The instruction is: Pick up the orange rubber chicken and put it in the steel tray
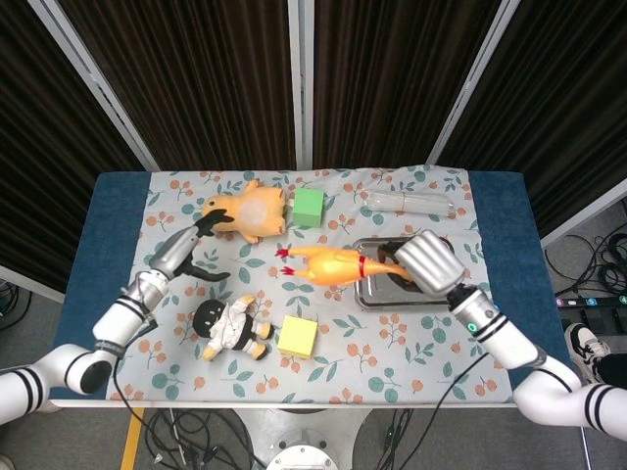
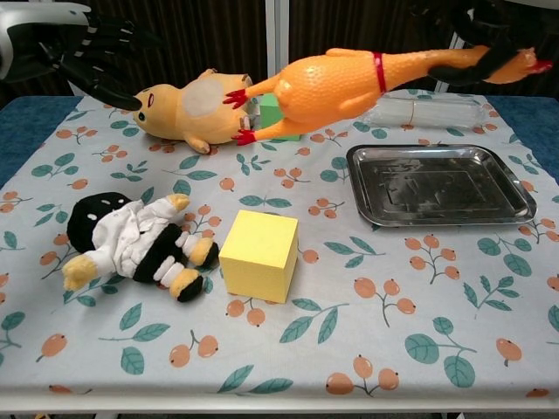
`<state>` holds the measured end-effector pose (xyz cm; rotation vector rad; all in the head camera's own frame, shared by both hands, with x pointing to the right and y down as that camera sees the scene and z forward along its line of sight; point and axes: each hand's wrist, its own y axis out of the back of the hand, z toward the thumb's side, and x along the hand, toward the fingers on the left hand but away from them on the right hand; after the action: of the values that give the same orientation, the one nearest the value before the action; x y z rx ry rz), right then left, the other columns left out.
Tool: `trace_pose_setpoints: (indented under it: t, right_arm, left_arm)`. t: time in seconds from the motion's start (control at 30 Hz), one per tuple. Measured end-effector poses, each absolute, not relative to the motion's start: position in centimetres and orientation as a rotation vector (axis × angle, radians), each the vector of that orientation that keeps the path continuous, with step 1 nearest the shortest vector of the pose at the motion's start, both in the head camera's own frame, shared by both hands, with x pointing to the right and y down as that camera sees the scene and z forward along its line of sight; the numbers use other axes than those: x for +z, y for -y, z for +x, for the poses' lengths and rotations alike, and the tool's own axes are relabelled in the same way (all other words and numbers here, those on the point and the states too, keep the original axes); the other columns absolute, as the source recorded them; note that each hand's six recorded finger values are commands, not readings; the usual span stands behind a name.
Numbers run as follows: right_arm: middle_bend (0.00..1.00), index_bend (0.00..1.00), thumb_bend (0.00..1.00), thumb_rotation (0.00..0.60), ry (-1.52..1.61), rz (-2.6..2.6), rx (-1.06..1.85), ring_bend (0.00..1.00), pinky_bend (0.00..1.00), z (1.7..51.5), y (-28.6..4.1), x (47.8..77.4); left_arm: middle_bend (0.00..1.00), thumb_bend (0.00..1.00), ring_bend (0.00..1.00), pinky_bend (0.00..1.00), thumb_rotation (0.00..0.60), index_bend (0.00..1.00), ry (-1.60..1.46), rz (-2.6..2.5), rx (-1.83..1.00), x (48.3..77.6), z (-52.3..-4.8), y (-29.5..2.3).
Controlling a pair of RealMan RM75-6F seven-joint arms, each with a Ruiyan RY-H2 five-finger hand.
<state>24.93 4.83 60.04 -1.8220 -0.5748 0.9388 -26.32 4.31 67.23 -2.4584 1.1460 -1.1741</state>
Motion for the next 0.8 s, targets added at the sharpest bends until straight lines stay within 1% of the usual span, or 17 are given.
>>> trace_pose_setpoints:
  t: [0.2, 0.33, 0.43, 0.57, 0.8]
  right_arm:
    - [0.73, 0.94, 0.36, 0.6, 0.719, -1.936, 1.054, 0.7, 0.97, 31.2, -5.7, 61.4]
    - [0.73, 0.94, 0.35, 0.6, 0.809, -1.972, 1.154, 0.7, 0.97, 36.0, -5.9, 63.0]
    - [0.73, 0.94, 0.36, 0.6, 0.849, -1.979, 1.213, 0.7, 0.97, 38.6, -6.0, 64.3]
    - [0.73, 0.94, 0.36, 0.6, 0.885, -2.003, 1.262, 0.7, 0.97, 40.3, -6.3, 66.4]
    - [0.73, 0.94, 0.35, 0.6, 0.931, -2.087, 1.276, 0.7, 0.97, 40.4, -7.1, 69.7]
  left_arm:
    - [0.13, 0.18, 0.1, 0.22, 0.6, 0.2, -1.171, -2.439, -1.221, 67.5, -27.9, -5.0]
    - [0.13, 0.17, 0.1, 0.22, 0.6, 0.2, -1.179, -2.43, -1.239, 67.7, -28.3, -5.1]
    - [0.13, 0.17, 0.1, 0.22, 0.6, 0.2, -1.182, -2.427, -1.253, 67.9, -28.4, -5.1]
    - [0.13, 0.17, 0.1, 0.22, 0.6, 0.2, -1.179, -2.425, -1.274, 68.1, -28.4, -5.1]
    - [0.13, 0.17, 0.1, 0.22, 0.6, 0.2, -1.195, -2.408, -1.309, 68.6, -28.7, -4.9]
